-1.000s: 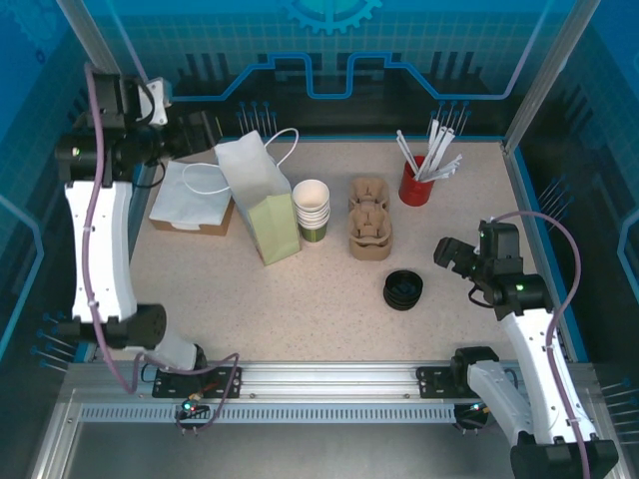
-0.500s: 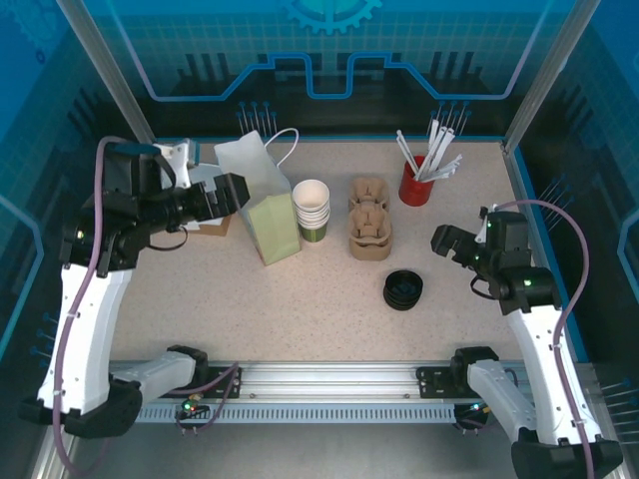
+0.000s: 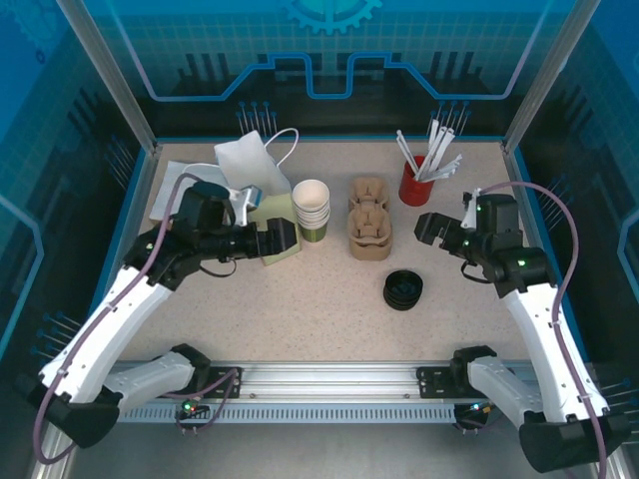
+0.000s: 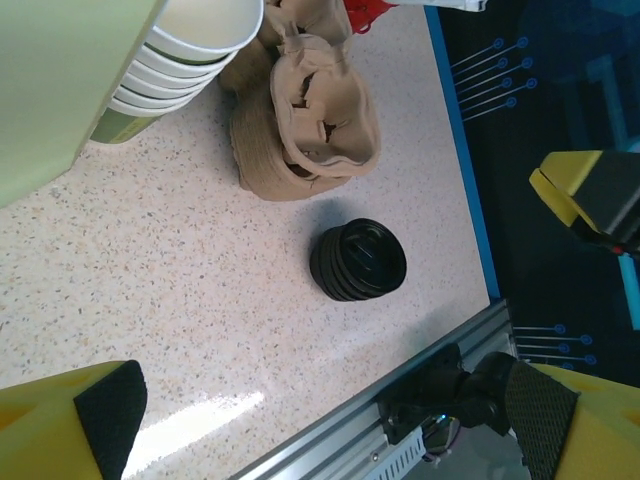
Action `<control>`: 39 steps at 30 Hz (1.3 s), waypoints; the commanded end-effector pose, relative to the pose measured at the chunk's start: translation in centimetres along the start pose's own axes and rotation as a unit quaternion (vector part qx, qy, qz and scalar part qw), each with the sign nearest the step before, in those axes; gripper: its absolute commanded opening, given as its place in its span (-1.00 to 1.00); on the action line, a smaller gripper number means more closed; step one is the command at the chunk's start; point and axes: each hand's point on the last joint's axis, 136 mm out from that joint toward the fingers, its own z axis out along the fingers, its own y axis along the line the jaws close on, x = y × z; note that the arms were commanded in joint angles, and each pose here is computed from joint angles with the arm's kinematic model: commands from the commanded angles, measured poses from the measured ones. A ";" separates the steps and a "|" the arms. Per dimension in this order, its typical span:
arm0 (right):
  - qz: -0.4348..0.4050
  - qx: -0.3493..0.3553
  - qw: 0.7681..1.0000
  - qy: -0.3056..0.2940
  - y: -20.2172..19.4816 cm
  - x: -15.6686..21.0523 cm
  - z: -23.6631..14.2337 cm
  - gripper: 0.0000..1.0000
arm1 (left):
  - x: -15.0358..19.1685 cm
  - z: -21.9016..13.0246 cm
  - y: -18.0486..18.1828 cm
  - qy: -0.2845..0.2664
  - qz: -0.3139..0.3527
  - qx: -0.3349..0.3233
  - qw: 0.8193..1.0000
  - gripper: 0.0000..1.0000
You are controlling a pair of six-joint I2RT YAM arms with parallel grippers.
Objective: Pack the takeout coffee
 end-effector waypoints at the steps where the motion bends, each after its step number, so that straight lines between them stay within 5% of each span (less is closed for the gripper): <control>1: -0.008 -0.026 1.000 -0.008 1.8 -0.7 -0.3 1.00 | -1.8 1.2 -0.2 -0.043 0.013 0.011 0.999 0.94; 12: -0.031 -0.048 0.998 0.016 4.9 -1.2 0.7 0.93 | -4.1 3.9 4.1 -0.068 0.038 -0.069 0.995 0.97; 24: -0.051 -0.090 0.994 0.043 9.5 -1.6 2.0 0.78 | -6.7 2.2 8.6 -0.085 0.010 -0.105 0.991 0.97; 39: -0.068 -0.163 0.976 0.130 18.8 -1.1 8.2 0.53 | -1.4 -0.3 7.9 -0.078 -0.003 -0.056 0.995 0.97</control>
